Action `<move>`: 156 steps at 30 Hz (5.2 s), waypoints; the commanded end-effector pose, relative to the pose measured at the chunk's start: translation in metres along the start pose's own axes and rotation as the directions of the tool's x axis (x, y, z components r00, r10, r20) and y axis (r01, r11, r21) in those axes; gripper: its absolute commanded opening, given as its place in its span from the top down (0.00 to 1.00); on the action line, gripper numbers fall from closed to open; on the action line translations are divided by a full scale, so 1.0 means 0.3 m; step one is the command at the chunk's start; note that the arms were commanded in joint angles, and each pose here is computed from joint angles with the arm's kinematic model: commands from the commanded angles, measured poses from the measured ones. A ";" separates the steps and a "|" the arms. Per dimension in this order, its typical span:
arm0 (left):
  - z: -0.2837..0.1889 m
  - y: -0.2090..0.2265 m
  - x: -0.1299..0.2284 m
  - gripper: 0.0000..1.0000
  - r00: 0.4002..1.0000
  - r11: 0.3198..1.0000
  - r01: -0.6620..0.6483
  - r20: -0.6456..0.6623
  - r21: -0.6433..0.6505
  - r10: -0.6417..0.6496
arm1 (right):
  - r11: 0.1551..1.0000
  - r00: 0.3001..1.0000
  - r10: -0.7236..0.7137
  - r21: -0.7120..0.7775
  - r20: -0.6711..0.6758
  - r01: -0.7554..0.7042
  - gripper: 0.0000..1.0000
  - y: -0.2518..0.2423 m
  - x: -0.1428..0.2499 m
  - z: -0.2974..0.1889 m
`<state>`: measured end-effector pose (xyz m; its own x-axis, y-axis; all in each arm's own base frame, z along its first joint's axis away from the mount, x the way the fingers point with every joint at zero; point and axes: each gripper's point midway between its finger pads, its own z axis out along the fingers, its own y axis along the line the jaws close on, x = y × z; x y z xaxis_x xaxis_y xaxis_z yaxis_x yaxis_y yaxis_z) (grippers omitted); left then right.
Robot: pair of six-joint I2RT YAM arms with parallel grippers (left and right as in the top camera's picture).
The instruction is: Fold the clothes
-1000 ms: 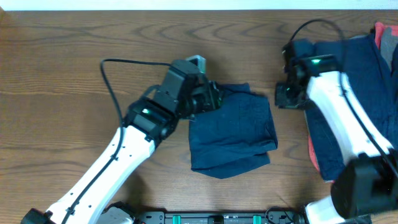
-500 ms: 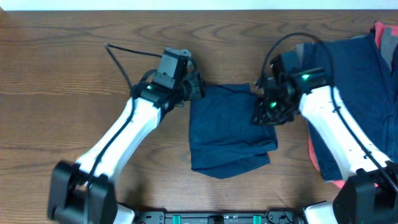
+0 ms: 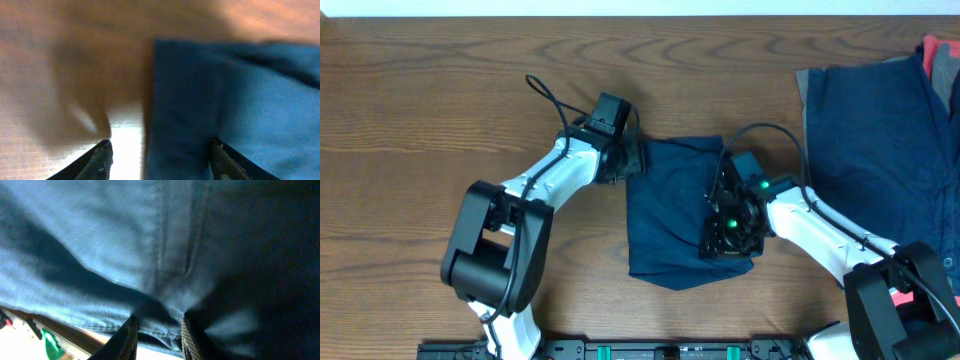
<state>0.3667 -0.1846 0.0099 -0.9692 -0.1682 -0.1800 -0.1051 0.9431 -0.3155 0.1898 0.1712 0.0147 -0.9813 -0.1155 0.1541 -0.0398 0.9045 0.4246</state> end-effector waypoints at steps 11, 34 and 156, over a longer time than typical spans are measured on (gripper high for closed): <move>-0.071 0.190 0.312 0.68 0.918 0.965 0.021 -0.378 -0.261 -0.122 | 0.955 0.964 0.139 0.227 0.228 -0.191 0.70 -0.228 -0.109 0.008; -0.346 -0.014 0.077 0.02 0.934 0.934 -0.357 0.012 -0.008 0.357 | 0.976 0.932 -0.005 0.206 0.363 -0.075 0.38 -0.088 -0.355 -0.315; -0.649 0.242 0.395 0.02 0.990 0.972 -0.142 -0.018 -0.187 0.141 | 0.970 0.788 0.027 0.176 0.615 -0.170 0.01 -0.058 -0.001 -0.634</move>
<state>0.1976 -0.0985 0.1284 -0.9997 -0.0257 -0.0022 -0.0249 0.9819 -0.1876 0.2280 0.0973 0.1587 -0.9605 0.1319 -0.2452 0.0535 0.9516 0.3026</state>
